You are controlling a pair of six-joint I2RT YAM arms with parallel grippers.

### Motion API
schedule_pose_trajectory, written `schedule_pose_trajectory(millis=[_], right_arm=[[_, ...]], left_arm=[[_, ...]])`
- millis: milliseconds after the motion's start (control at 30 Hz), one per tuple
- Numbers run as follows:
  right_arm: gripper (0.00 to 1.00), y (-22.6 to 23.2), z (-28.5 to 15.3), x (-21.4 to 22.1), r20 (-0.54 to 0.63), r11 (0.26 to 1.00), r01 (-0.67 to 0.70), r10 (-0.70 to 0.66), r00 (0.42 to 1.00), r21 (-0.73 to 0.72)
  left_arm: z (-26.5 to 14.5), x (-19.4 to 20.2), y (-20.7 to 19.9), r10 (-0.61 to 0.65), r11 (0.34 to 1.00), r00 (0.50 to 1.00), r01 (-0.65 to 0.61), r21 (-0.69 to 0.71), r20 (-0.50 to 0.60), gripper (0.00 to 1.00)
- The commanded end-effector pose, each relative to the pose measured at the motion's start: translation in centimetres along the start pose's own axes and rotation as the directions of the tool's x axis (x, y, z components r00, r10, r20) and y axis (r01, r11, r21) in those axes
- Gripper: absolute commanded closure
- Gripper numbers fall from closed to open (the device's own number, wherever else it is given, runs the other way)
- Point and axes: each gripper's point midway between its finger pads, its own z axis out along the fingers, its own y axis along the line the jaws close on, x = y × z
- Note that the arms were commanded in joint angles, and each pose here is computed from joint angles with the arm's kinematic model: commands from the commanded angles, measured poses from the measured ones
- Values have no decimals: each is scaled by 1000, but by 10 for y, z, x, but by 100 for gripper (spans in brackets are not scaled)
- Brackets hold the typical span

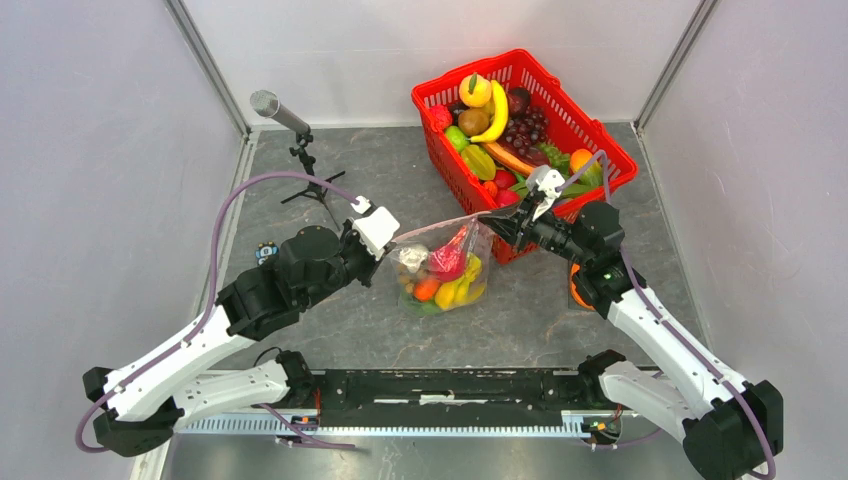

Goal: Place the food in the zip-top bag and seal the zipper
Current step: Zip the zipper food storage bag at the center of the board.

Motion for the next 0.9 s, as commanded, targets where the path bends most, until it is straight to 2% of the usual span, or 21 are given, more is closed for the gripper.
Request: schedule_pose_trajectory(millis=[0, 267, 333, 400, 433, 467, 533, 600, 700, 867], right_arm=[[100, -21, 0, -13, 56, 995, -5, -1, 998, 103], [100, -25, 4, -10, 53, 992, -36, 30, 998, 117], [100, -24, 5, -10, 53, 993, -44, 39, 998, 109], [100, -20, 7, -11, 58, 996, -46, 41, 997, 81], [100, -16, 9, -11, 55, 997, -51, 47, 997, 59], [100, -14, 10, -13, 57, 998, -51, 49, 997, 40], [100, -10, 13, -16, 59, 998, -58, 57, 997, 8], [100, -8, 16, -22, 65, 998, -57, 57, 996, -4], [100, -6, 22, -33, 75, 999, -44, 46, 996, -21], [100, 5, 42, -65, 105, 997, -23, 31, 994, -79]], left_arm=[[-11, 6, 23, -57, 989, 998, 58, -133, 7, 98], [-20, 18, 35, -47, 979, 999, 42, -198, -24, 97], [-20, 21, 36, -48, 977, 998, 40, -210, -33, 93], [-18, 20, 35, -58, 978, 998, 52, -203, -25, 67], [-18, 18, 34, -63, 978, 998, 59, -199, -19, 47], [-18, 16, 35, -69, 977, 998, 65, -205, -11, 32], [-21, 10, 41, -84, 968, 996, 85, -236, 15, 25], [-28, 4, 52, -107, 949, 993, 116, -292, 50, 11], [-43, -6, 65, -143, 923, 983, 174, -342, 114, 0], [-63, -19, 77, -225, 881, 957, 281, -381, 185, 0]])
